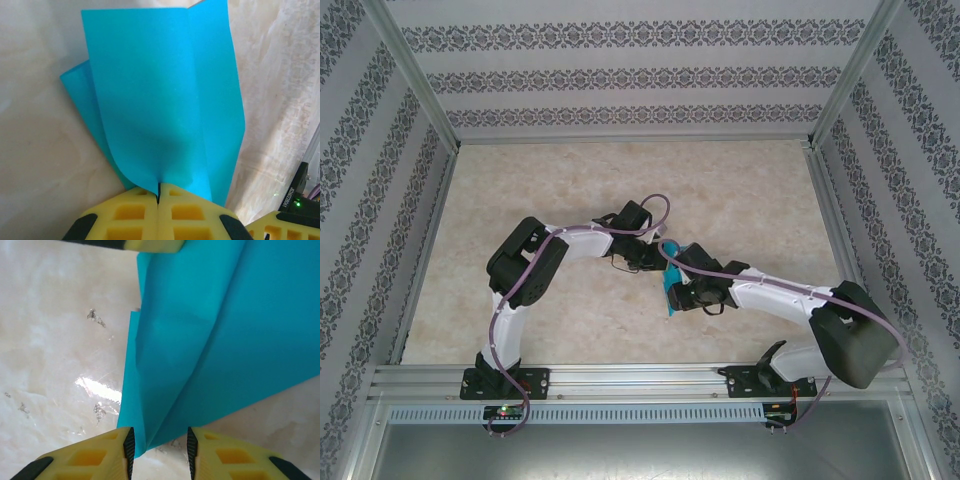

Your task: Fold a paper plane with a square sheet of paper (pick it up from the middle)

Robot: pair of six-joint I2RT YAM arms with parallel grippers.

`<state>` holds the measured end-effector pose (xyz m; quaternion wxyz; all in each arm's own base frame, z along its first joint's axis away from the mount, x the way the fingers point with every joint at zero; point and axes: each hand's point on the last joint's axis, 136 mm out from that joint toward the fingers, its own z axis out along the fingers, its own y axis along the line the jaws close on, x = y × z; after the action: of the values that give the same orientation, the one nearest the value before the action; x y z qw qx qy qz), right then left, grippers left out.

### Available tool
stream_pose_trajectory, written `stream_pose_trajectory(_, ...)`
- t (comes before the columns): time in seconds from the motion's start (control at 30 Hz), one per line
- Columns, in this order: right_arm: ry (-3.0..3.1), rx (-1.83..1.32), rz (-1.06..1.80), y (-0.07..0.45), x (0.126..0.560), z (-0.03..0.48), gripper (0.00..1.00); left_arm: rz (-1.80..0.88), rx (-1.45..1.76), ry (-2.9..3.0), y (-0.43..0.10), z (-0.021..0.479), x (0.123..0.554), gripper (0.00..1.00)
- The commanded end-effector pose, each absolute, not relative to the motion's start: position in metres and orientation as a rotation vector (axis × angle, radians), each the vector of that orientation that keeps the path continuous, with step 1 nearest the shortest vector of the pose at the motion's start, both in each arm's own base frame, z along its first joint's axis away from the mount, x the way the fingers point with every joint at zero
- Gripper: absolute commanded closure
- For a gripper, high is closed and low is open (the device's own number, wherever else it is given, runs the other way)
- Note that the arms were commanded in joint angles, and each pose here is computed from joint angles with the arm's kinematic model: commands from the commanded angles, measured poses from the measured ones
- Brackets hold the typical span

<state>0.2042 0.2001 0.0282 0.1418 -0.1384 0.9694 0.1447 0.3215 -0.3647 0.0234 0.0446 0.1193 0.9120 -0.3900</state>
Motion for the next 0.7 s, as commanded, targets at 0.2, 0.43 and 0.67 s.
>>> stream_pose_trajectory(0.2, 2.742, -0.452, 0.288, 0.201, 0.224, 0.028, 0.65, -1.240, 0.319, 2.804, -0.370, 0.029, 0.323, 0.86)
stream_pose_trajectory(0.43, 2.747, -0.369, 0.325, 0.196, 0.225, 0.025, 0.71, -1.291, 0.318, 2.738, -0.376, 0.057, 0.329, 0.71)
stream_pose_trajectory(0.67, 2.731, -0.199, 0.508, 0.189, 0.222, 0.029, 0.74, -1.189, 0.343, 2.675, -0.367, 0.096, 0.337, 0.59)
